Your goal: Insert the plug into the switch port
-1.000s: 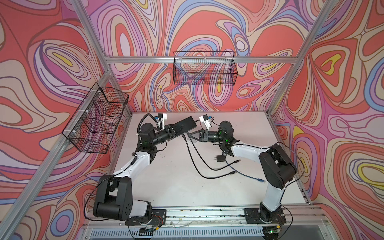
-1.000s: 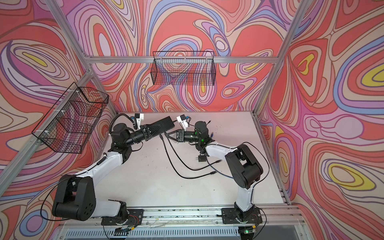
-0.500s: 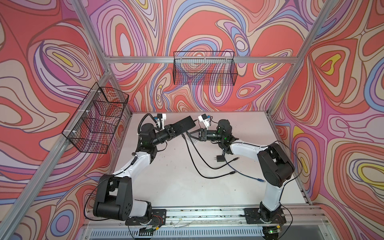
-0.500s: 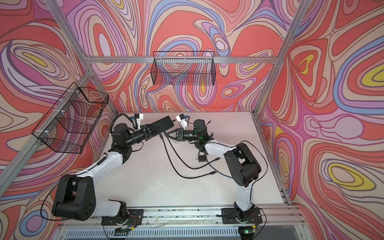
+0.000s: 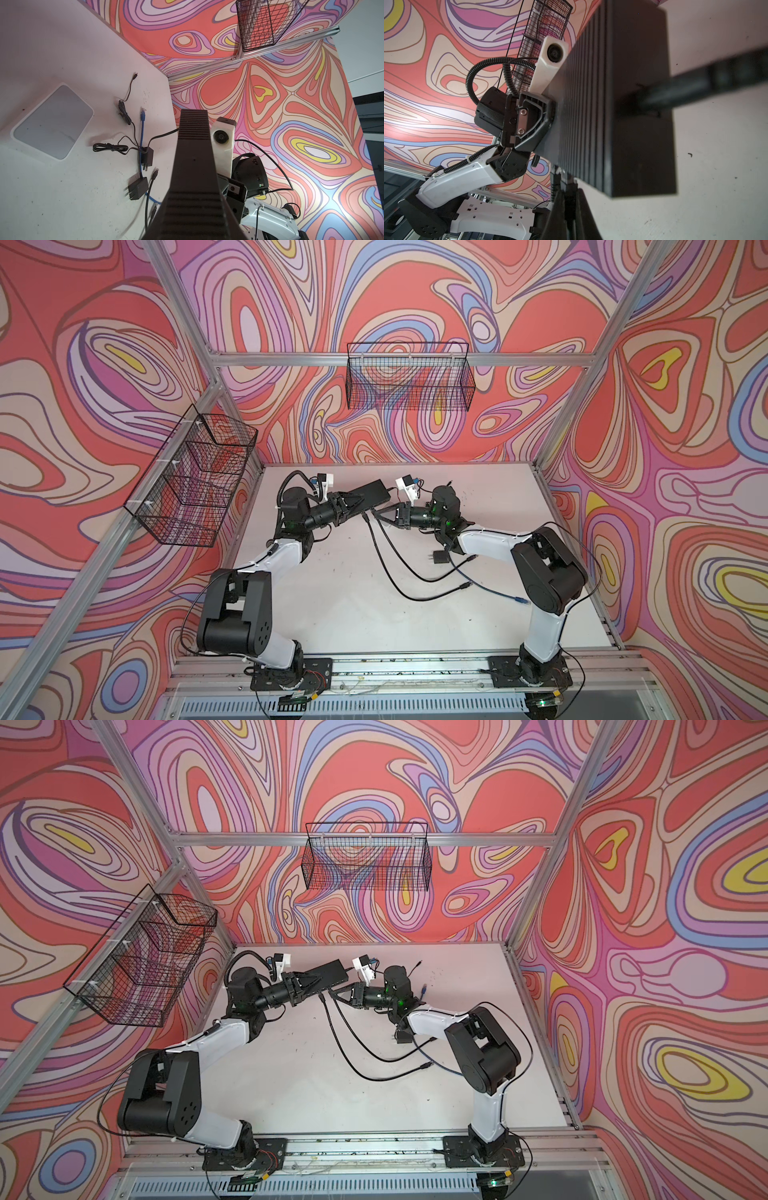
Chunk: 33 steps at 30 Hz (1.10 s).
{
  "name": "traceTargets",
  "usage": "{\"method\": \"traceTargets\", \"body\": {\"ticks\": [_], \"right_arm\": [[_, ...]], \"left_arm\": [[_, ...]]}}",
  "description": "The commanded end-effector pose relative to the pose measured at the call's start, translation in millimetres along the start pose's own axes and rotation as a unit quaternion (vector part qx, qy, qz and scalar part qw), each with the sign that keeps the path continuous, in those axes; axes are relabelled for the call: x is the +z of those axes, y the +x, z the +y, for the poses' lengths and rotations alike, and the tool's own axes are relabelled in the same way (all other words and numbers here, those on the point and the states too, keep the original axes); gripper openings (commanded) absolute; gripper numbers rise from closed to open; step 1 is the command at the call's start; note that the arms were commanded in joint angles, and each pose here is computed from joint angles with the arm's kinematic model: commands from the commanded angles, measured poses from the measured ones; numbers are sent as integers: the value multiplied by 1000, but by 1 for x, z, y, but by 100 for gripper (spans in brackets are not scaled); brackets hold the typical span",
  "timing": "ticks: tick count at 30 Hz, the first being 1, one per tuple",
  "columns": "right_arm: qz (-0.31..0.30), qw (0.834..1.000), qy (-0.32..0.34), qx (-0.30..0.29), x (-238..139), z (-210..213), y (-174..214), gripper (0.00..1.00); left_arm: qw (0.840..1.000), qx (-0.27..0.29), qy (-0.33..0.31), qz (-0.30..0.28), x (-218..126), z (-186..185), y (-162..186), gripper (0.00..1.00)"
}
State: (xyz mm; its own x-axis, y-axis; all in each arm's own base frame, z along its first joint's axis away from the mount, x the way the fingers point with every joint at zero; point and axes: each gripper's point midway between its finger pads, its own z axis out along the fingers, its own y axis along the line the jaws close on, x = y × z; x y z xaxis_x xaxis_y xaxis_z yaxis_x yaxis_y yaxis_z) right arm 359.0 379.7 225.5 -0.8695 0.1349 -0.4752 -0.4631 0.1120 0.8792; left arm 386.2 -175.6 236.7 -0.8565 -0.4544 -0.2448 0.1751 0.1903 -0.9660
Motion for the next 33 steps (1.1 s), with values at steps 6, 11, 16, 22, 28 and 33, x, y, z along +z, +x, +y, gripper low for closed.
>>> {"method": "traceTargets", "body": {"ticks": [6, 11, 16, 22, 28, 33], "right_arm": [[-132, 990, 22, -49, -24, 13, -51, 13], [-136, 989, 33, -38, -26, 11, -51, 20], [-129, 990, 46, -34, -29, 7, -45, 22], [-117, 990, 64, -36, -39, 9, -32, 38], [-89, 984, 145, -52, -51, -7, -20, 42], [-63, 973, 213, -67, -61, -22, -14, 43]], "left_arm": [[992, -17, -55, 109, -2, 12, 46, 0], [992, -13, -74, 98, -3, 20, 44, 0], [993, -11, -82, 84, -2, 25, 39, 0], [990, -23, -138, 35, -13, 49, 21, 0], [977, -31, -212, 1, -37, 78, 20, 0], [962, -56, -264, -43, -68, 106, 20, 1]]}}
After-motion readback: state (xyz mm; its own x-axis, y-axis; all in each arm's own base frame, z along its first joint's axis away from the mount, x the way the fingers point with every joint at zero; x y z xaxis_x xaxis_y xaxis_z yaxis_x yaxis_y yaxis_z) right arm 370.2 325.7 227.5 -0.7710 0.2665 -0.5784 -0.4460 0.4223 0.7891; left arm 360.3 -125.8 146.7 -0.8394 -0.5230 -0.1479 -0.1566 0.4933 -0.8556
